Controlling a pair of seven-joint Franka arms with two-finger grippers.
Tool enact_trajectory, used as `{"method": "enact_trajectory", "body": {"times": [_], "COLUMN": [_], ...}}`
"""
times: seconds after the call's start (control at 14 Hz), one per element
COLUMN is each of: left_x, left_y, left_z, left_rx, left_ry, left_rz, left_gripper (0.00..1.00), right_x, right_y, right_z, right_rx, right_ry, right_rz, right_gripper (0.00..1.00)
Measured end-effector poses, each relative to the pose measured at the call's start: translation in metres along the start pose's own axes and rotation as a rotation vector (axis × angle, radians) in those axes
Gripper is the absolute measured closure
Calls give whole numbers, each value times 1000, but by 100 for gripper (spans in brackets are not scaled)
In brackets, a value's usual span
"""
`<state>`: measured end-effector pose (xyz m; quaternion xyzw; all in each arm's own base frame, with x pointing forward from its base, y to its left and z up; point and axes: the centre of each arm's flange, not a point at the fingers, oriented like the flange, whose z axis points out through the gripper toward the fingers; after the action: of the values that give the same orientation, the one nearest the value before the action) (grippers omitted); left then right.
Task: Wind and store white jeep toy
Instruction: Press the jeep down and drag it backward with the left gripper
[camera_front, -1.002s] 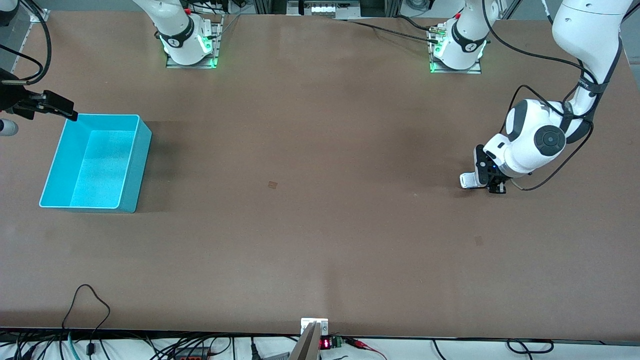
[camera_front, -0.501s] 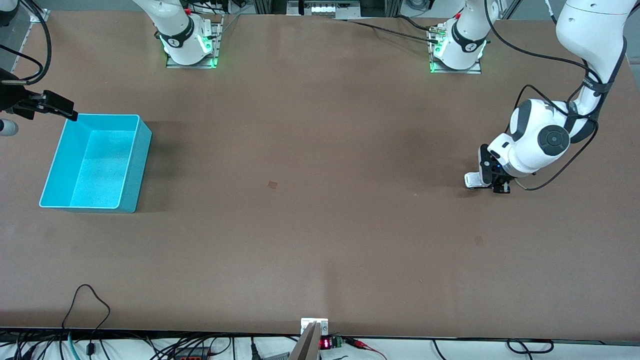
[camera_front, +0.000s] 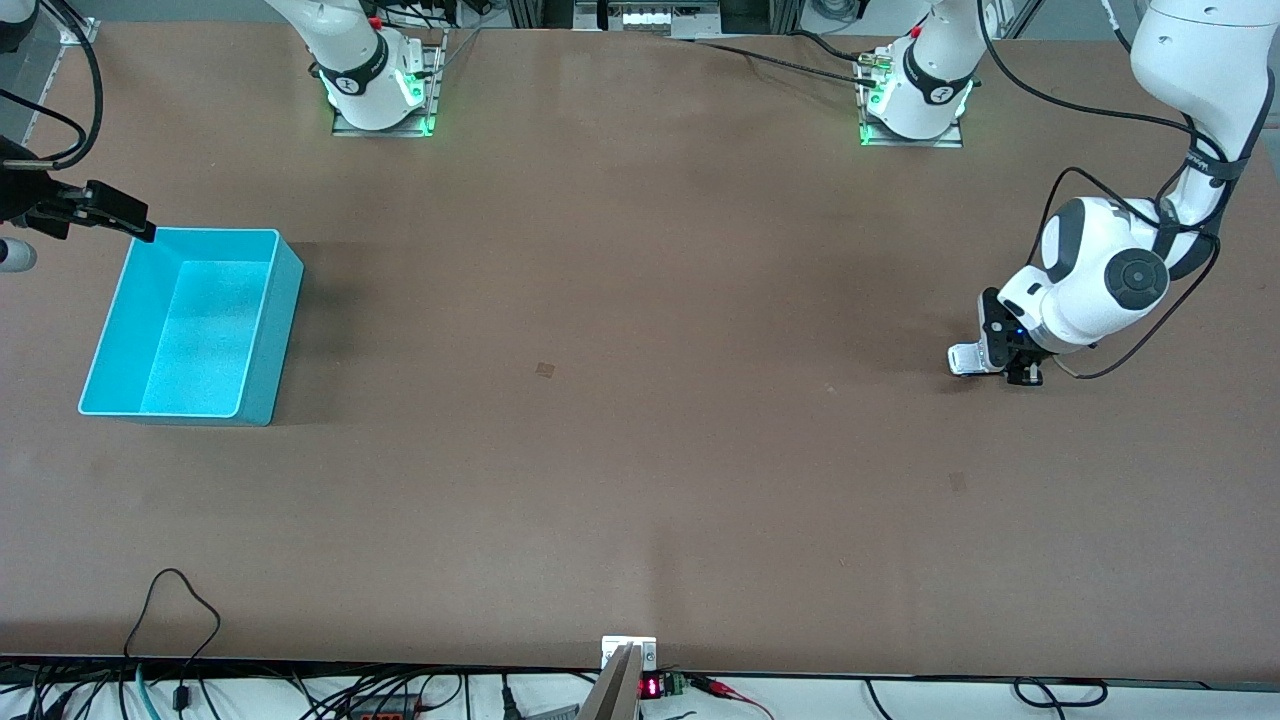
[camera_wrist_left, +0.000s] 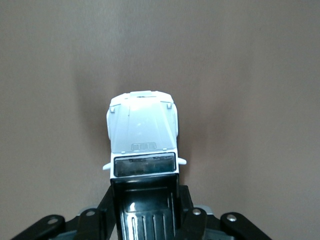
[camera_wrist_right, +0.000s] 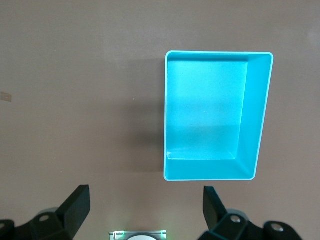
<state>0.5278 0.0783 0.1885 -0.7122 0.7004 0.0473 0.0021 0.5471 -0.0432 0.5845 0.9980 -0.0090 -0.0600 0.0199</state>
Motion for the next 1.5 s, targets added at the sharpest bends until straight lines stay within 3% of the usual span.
{"method": "enact_trajectory", "body": {"times": [0.64, 1.5], "left_x": [-59, -104], "left_y": [7, 11], "left_z": [5, 8], "left_rx": [8, 14], "left_ry": [8, 12], "left_rz": [-4, 27], "left_gripper": [48, 48], "right_x": [0, -1], "right_y": [0, 0], "right_z": [0, 1], "right_rx": [0, 0], "right_ry": [-4, -8], "right_rz": [0, 0], "right_gripper": [0, 0]}}
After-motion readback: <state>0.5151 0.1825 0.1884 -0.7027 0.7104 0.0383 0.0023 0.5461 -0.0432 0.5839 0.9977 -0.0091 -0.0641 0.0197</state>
